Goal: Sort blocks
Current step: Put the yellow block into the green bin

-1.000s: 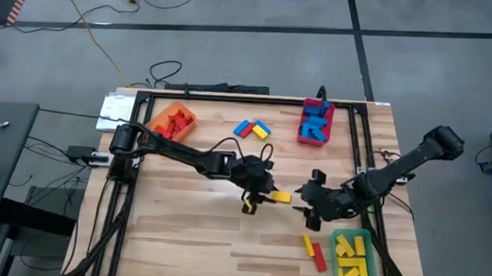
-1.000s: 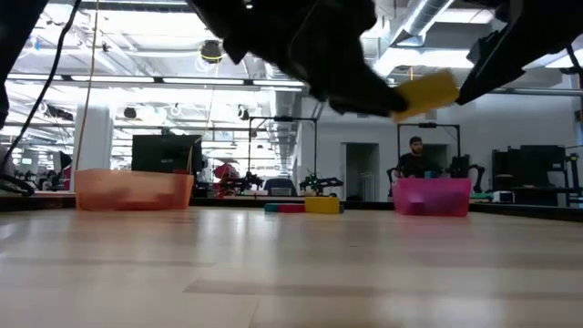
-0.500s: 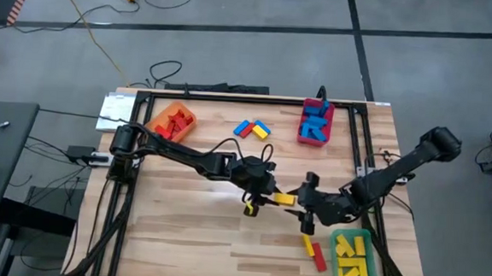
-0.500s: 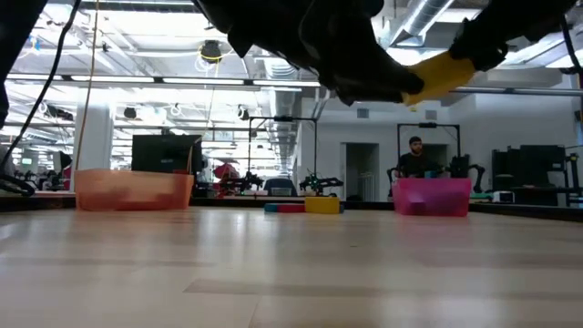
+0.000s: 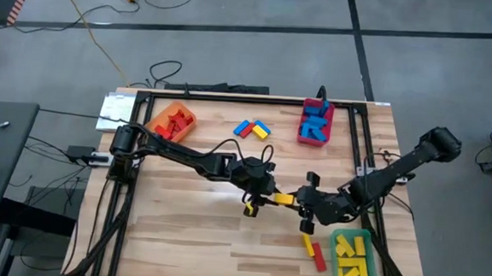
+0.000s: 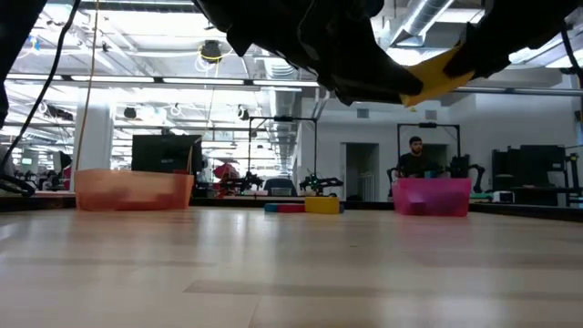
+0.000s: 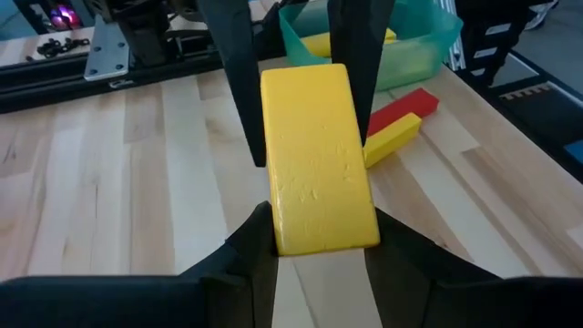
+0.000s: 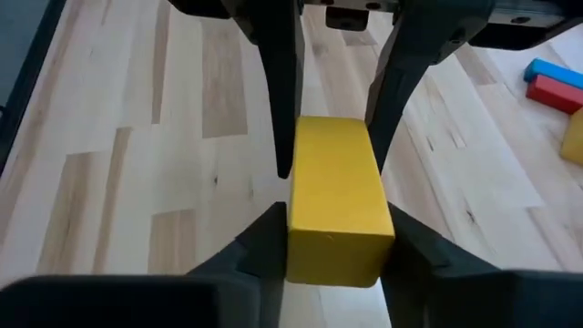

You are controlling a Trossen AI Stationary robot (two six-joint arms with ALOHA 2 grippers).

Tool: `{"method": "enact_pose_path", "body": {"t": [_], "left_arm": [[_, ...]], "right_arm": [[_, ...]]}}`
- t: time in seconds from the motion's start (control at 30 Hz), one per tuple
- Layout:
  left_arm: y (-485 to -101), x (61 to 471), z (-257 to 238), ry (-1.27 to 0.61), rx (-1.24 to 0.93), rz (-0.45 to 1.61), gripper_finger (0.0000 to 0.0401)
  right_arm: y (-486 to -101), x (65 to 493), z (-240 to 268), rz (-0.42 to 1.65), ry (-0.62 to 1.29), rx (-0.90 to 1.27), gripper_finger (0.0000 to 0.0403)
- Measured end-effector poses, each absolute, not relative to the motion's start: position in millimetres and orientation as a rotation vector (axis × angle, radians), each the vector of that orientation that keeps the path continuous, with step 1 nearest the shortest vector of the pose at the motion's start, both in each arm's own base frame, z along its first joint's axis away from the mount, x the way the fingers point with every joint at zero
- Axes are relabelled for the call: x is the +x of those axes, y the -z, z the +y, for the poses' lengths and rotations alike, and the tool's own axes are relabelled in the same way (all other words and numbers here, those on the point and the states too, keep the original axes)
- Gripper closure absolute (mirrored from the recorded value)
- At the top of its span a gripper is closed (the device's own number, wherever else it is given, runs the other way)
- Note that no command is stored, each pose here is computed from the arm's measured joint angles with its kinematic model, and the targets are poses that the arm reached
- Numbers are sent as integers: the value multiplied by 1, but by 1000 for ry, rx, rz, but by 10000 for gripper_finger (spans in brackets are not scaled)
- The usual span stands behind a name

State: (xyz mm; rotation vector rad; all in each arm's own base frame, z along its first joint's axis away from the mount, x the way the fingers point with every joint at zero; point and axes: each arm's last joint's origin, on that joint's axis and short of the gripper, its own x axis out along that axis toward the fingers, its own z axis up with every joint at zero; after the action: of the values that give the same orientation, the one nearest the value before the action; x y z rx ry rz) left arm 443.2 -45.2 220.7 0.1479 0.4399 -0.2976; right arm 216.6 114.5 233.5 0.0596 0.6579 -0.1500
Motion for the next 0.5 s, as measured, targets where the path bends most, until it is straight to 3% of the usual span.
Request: {"method": "enact_pose_path", "body": {"t": [0.2,0.5], "left_arm": [[-221,443,-45,286,142,440,274],[-216,441,-45,275,107,496,163]], "right_arm": [[-234,216,114,656,153,58,282],[-253,199,122,847,145,59,280]]}}
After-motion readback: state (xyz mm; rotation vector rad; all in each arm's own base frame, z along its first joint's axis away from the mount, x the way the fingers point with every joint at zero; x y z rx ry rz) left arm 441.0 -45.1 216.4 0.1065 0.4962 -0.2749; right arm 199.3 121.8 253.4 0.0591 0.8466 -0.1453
